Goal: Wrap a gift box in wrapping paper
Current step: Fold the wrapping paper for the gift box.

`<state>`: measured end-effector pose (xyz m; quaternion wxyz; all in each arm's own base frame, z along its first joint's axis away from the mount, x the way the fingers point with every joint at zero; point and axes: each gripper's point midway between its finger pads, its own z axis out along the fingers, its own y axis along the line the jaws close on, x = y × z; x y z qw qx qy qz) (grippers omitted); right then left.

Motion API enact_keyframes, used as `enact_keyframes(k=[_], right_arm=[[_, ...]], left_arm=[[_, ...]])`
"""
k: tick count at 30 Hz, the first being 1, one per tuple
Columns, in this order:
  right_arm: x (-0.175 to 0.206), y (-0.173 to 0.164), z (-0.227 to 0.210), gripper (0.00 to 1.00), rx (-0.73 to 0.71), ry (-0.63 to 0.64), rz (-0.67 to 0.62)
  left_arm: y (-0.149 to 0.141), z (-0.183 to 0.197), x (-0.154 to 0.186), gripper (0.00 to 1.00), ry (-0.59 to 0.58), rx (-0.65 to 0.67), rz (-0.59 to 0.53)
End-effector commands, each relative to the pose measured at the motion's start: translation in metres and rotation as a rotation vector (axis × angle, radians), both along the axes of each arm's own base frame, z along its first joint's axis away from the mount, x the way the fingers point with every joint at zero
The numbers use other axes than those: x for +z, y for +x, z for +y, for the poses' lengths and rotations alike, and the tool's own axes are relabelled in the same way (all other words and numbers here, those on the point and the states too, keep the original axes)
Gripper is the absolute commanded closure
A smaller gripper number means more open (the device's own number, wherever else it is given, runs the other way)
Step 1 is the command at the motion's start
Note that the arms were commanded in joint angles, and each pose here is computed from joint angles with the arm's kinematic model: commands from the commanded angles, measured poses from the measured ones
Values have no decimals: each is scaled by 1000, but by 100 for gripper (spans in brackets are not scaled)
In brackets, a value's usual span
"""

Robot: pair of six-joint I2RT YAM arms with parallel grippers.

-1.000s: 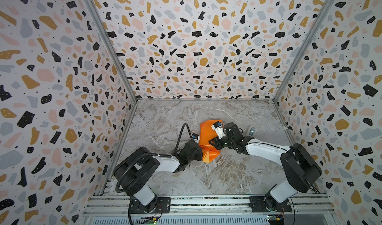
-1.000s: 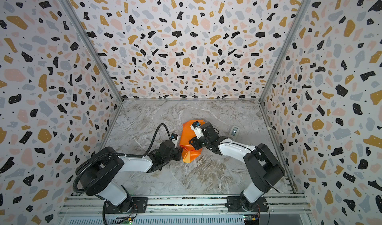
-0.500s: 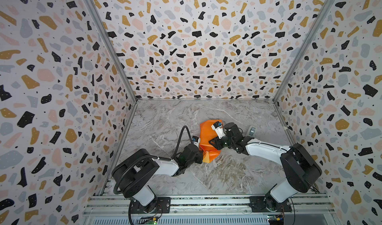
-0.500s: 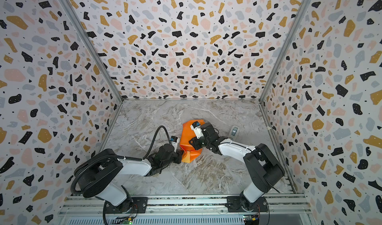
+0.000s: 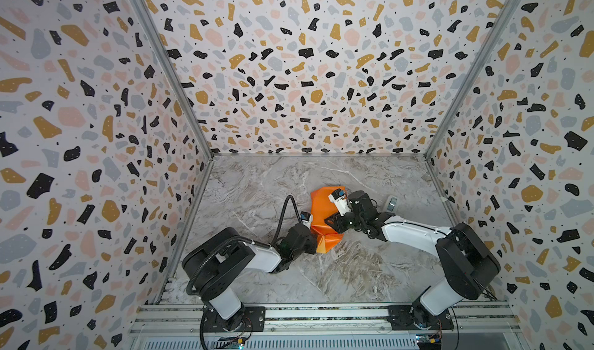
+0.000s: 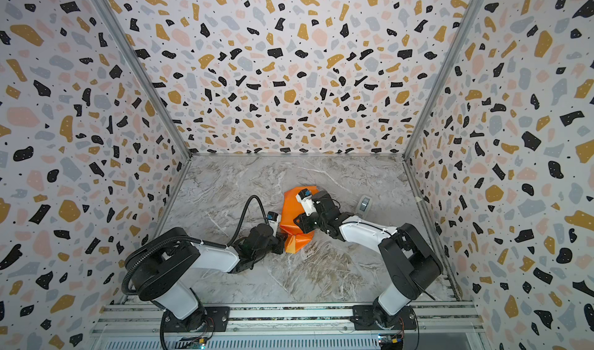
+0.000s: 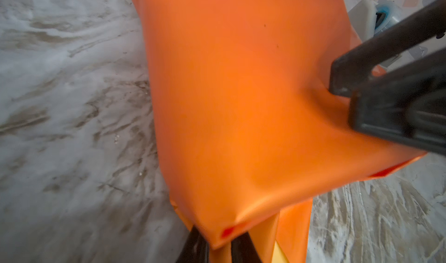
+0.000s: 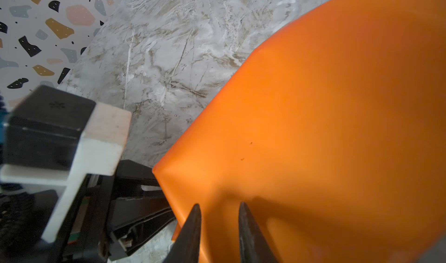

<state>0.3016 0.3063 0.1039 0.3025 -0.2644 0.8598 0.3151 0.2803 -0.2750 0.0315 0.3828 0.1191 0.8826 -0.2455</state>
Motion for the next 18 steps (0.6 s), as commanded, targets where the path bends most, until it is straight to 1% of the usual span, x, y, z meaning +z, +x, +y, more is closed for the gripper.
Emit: enact_keyframes(k=[1, 9, 14, 18], right_arm=[[-30, -22, -5, 72, 22, -64, 106], [-32, -24, -6, 72, 22, -65, 109], [-32, -24, -6, 73, 23, -66, 109], [-32, -23, -6, 72, 22, -65, 109]], left_arm=[[8, -12, 13, 80, -43, 3, -40], [11, -10, 5, 80, -28, 23, -41], [12, -12, 2, 77, -29, 25, -36], [11, -10, -5, 77, -14, 29, -27]])
